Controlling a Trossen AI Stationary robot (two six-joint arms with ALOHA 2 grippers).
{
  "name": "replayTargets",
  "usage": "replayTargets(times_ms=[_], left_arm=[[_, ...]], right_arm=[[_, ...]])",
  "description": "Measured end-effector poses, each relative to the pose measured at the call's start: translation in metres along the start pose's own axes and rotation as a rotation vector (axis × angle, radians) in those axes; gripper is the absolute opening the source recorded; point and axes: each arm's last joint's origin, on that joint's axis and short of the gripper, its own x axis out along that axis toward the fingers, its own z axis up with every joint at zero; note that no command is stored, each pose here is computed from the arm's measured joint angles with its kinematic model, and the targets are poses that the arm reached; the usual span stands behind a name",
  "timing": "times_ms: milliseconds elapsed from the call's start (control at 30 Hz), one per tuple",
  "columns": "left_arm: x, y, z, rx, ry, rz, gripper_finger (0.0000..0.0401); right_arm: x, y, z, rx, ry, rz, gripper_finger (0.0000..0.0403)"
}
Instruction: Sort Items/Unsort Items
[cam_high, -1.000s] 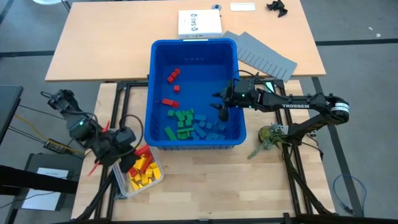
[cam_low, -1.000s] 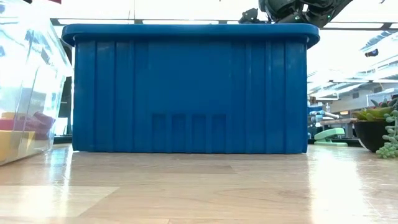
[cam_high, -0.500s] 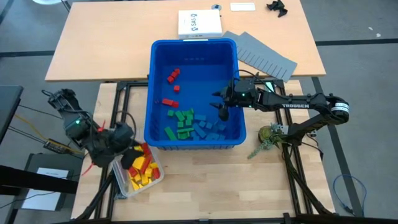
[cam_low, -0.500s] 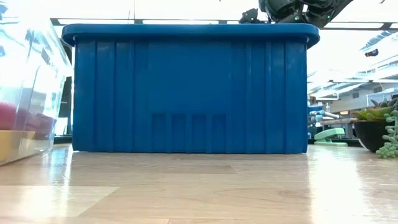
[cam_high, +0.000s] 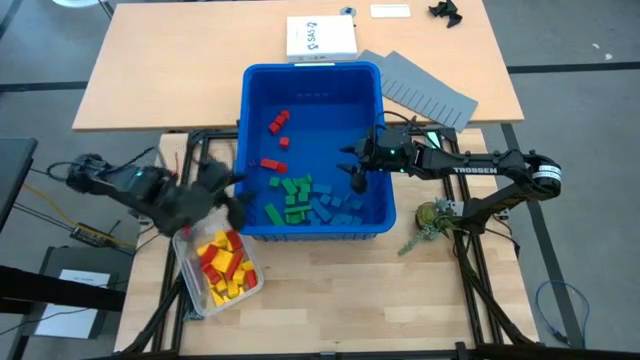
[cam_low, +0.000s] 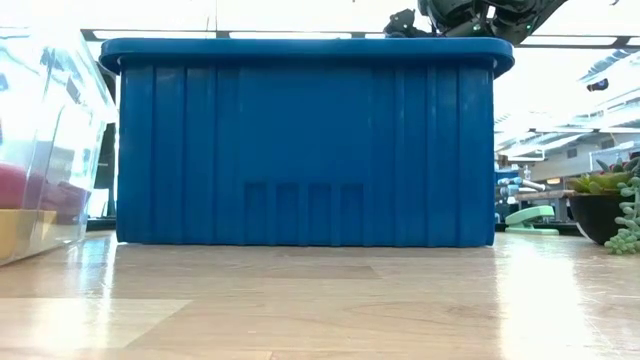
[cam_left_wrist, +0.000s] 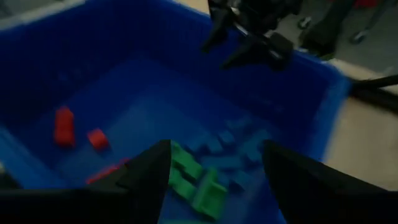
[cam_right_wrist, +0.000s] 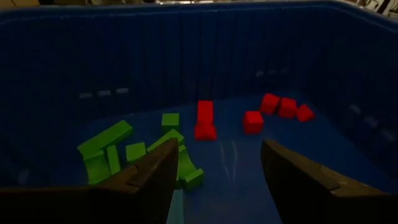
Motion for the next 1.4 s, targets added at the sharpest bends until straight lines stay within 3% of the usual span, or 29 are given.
replayTargets(times_ms=[233, 533, 867, 1233, 1400], left_arm=[[0.072, 0.021, 0.029, 0.213, 0.029, 0.075, 0.0261], [0.171, 0.086, 0.040, 0.373, 0.160, 0.118, 0.0247], [0.253, 0.150, 0.006, 0.508, 0.419, 0.181, 0.0245], [0.319, 0.163, -0.032, 0.698, 0.622, 0.134, 0.0245], [0.334, 0.175, -0.044, 0.751, 0.712, 0.228, 0.0245]], right_arm=[[0.000, 0.000, 0.000, 0.000, -0.005, 0.000, 0.0229], [0.000, 0.000, 0.000, 0.010, -0.004, 0.001, 0.0229], [0.000, 0.000, 0.000, 0.012, -0.004, 0.001, 0.0229], [0.000, 0.000, 0.000, 0.016, -0.002, 0.001, 0.0229], [0.000, 0.000, 0.000, 0.017, 0.002, 0.001, 0.0229]])
